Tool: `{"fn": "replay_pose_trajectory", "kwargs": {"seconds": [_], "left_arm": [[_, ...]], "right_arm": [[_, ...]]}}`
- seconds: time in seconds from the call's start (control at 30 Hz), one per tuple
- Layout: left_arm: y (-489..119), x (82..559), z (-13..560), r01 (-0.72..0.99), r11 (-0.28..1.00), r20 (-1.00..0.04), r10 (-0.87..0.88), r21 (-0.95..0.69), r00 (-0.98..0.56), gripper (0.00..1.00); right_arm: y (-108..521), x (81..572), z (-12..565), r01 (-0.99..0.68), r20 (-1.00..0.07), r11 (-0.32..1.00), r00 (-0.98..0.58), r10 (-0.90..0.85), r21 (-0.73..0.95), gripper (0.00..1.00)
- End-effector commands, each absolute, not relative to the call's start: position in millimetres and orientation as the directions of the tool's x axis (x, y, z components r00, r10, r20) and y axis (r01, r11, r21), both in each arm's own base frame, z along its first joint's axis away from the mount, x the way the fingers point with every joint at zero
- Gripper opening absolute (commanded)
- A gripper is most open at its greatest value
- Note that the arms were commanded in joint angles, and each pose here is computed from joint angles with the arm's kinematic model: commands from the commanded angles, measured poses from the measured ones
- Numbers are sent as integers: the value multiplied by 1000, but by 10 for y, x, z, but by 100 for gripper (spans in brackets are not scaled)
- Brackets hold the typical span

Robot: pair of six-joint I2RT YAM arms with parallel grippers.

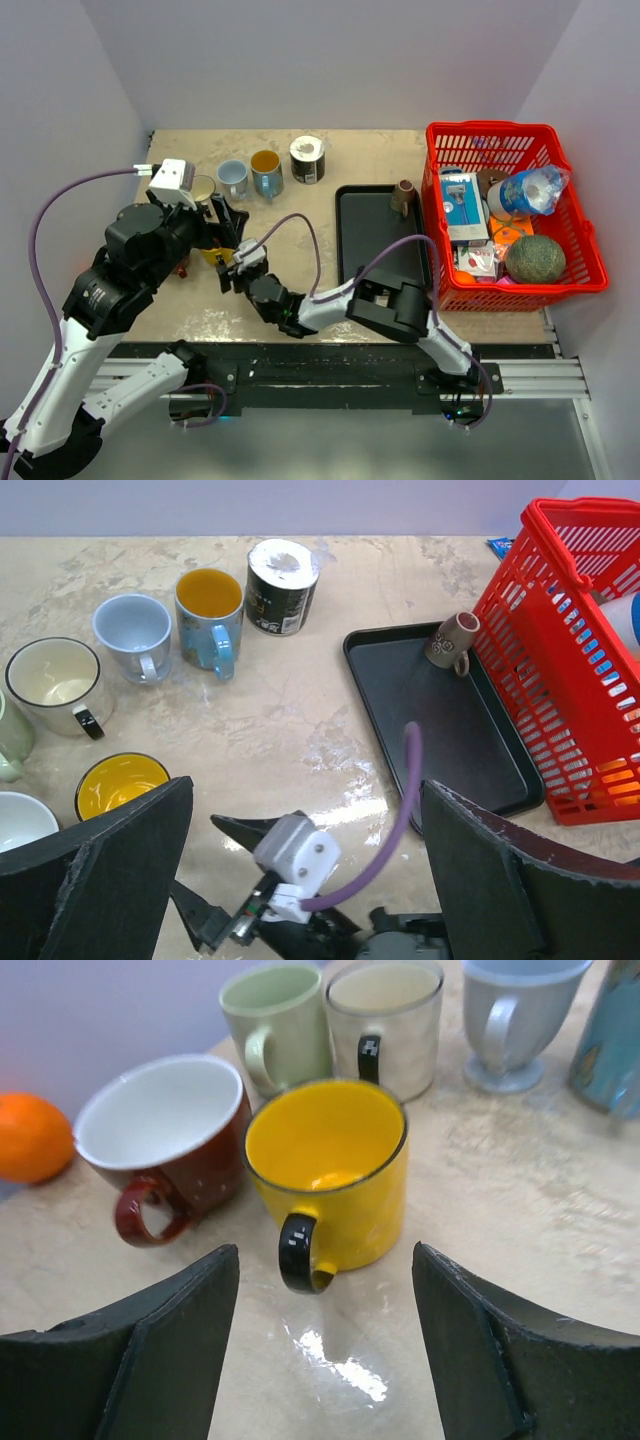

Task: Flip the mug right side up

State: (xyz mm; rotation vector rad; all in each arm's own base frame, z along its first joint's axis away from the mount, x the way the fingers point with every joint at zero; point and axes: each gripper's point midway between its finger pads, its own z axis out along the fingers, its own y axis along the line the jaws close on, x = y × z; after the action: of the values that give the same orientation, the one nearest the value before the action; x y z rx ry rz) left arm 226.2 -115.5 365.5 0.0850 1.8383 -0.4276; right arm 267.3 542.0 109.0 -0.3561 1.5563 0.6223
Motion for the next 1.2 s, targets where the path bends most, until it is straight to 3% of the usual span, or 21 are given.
{"fn": "replay_pose_trajectory", "kwargs": {"seconds": [0.0, 0.13, 0.27, 0.5, 0.83, 1.17], "left_arm": [[-1182, 2214, 3887, 313, 908, -946, -202, -278, -253, 99], [-1188, 2160, 3897, 334, 900, -947, -205, -282, -248, 99], [-1239, 2131, 3791, 356, 888, -942, -198, -290, -272, 99], [-1360, 2140, 3530, 380, 873, -926, -180, -306, -332, 99], [-1417, 2173, 3431, 383, 868, -917, -177, -317, -358, 99], [-1411, 2178, 3383, 372, 872, -912, -175, -318, -371, 99]], "right_arm": [[5214, 2595, 1929, -604, -966, 762, -47, 255, 231, 73], [4891, 2572, 2157, -556, -979, 806, -82, 186, 200, 73], [4191, 2786, 2028, -341, -972, 934, -233, 23, 104, 73], [2747, 3375, 1764, 14, -917, 997, -390, 81, 82, 72], [1789, 3963, 1390, 160, -858, 982, -514, -7, -104, 63], [1413, 4587, 1131, 228, -802, 945, -595, -55, -234, 72]]}}
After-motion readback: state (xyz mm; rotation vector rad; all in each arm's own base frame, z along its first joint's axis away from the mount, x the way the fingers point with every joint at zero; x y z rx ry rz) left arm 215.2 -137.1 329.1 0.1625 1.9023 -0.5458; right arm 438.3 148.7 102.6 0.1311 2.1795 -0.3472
